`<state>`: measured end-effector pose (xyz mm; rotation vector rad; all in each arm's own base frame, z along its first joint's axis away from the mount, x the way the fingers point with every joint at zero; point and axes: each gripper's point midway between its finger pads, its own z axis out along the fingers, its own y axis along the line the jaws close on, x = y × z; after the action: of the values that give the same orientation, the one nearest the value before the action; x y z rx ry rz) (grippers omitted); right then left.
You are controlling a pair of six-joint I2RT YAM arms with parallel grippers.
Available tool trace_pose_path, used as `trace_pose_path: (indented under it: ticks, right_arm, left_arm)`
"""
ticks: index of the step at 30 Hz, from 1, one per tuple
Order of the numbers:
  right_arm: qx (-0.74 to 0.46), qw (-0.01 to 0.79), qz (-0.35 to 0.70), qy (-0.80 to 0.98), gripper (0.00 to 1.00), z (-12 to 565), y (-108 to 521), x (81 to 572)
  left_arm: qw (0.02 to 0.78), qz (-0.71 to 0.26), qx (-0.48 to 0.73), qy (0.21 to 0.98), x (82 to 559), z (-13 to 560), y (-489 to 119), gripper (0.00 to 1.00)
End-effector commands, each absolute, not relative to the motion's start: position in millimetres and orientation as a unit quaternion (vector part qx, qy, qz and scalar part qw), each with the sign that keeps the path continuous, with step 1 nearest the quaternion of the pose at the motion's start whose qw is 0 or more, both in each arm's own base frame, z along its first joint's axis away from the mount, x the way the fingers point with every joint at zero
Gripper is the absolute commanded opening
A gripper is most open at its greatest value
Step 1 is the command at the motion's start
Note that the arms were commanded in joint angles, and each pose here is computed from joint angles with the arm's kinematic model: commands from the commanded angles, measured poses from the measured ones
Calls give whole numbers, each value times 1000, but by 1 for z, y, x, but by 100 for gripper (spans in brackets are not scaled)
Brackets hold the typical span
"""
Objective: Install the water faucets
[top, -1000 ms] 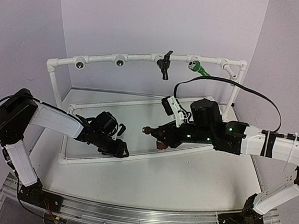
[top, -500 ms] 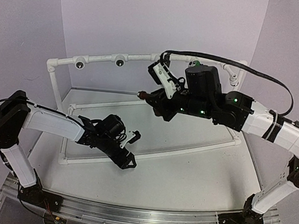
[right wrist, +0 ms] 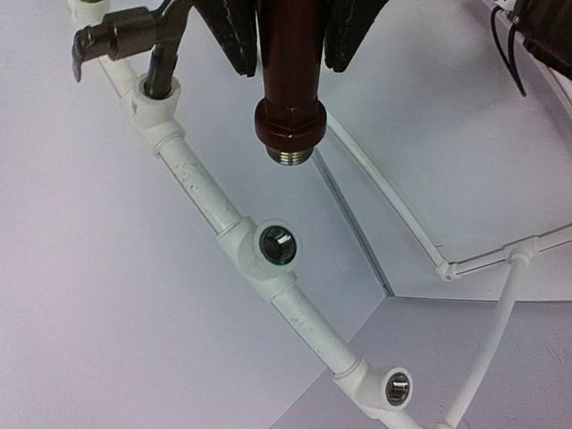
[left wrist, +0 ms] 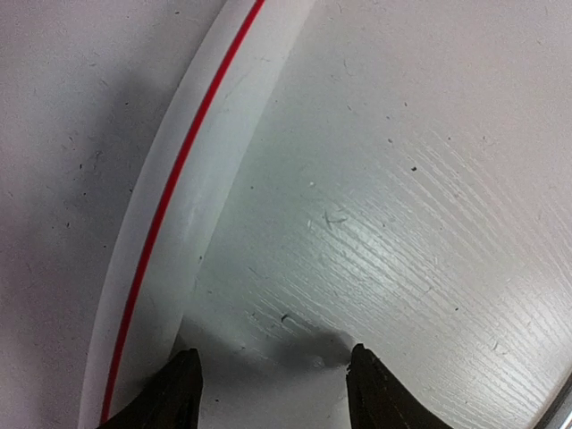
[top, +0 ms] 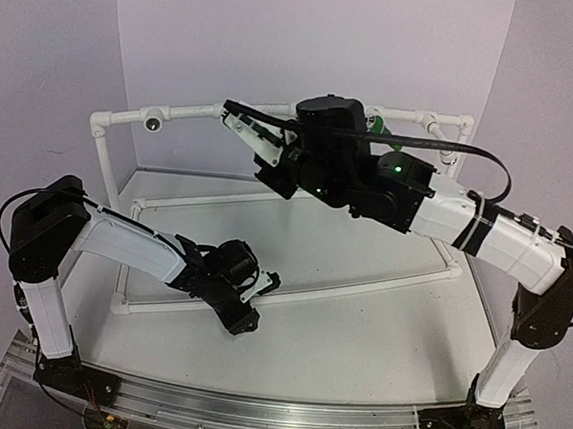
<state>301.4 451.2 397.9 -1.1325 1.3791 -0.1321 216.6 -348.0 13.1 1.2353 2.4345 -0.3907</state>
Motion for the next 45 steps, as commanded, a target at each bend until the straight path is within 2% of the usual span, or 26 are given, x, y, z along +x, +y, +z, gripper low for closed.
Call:
trace_pose_path:
  ticks: [1,11,14,18,22,27,30,35,43,45]
  right_arm:
    - [-458,666,-174,563,0,422,460,318]
    - [-408,696,-241,540,0,430,474,338]
    - [-410,694,-248,537,0,429,479,341]
    - [-402,696,-232,548,0,426,474,341]
    - [-388,700,-188,569,0,425,466,337]
    - [-376,708,-152,579,0,436,460,330]
    - [-375,710,-144,579,0,440,459,329]
    - [-377,707,-144,580,0,440,463,330]
    - [-370,699,-173,587,0,436,465,338]
    - [-374,695,-185,585,0,434,466,340]
  left_arm:
    - [208,-94,420,878,240,-2,-339,49]
    - [212,-124,414,877,233,-10,-343,16]
    - [208,-140,417,873,229,-8,-348,10]
    - [217,-150,412,872,232,8,-354,9]
    - [225,-166,397,874,236,38,-361,15]
    - [241,-185,381,873,239,78,-368,49]
    - [266,-161,373,874,249,90,-357,62]
    - [259,-141,375,879,264,80,-346,68]
    - [206,-137,392,886,267,33,-347,69]
    - [200,-134,393,887,266,25,-347,66]
